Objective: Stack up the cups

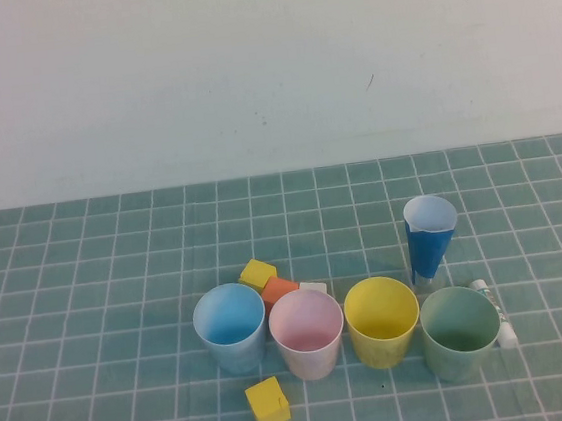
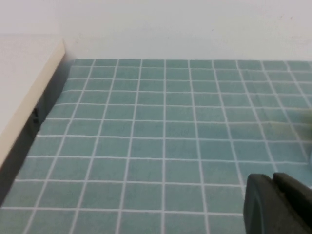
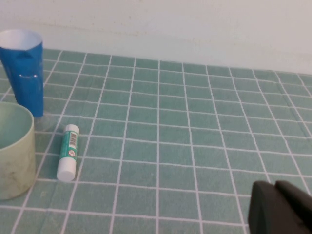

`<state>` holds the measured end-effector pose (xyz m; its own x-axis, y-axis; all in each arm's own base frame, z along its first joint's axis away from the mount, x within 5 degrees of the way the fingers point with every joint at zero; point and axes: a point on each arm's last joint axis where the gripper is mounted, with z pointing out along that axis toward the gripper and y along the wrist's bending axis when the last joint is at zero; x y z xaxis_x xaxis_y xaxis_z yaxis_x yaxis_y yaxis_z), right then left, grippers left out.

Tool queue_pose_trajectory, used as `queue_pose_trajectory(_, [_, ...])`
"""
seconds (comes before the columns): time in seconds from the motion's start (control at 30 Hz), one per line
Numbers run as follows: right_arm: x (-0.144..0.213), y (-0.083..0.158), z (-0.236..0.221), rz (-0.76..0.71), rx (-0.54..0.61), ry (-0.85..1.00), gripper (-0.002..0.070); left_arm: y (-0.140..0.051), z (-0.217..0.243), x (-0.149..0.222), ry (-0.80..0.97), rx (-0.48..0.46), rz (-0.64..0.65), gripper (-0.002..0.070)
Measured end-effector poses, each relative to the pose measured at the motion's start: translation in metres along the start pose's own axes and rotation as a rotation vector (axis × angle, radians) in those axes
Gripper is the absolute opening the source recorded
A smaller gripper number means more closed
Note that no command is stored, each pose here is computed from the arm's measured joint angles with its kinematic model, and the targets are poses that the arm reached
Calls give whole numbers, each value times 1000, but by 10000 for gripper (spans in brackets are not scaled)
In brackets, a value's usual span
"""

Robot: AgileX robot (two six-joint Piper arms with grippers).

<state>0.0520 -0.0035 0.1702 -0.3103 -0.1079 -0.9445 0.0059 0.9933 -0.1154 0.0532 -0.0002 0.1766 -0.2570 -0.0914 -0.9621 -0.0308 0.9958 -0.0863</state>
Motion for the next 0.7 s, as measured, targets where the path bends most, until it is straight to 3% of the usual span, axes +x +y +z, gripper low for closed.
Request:
queue_pose_trajectory(0.23, [0,0,0,0,0,0,-2,-5,0,-3,-37,53,-156,-2])
queue_pose_trajectory(0.43, [0,0,0,0,0,0,-2,-9,-1,-9,-82,118,-377,-2])
queue_pose_trajectory(0.57, [0,1,0,38,-12,0,-2,-13,-2,-17,-126,208,-769,-2])
queue_pose_trajectory(0.7, [-1,9,0,357,-104,2,-3,-13,-4,-23,-156,271,-1094,-2])
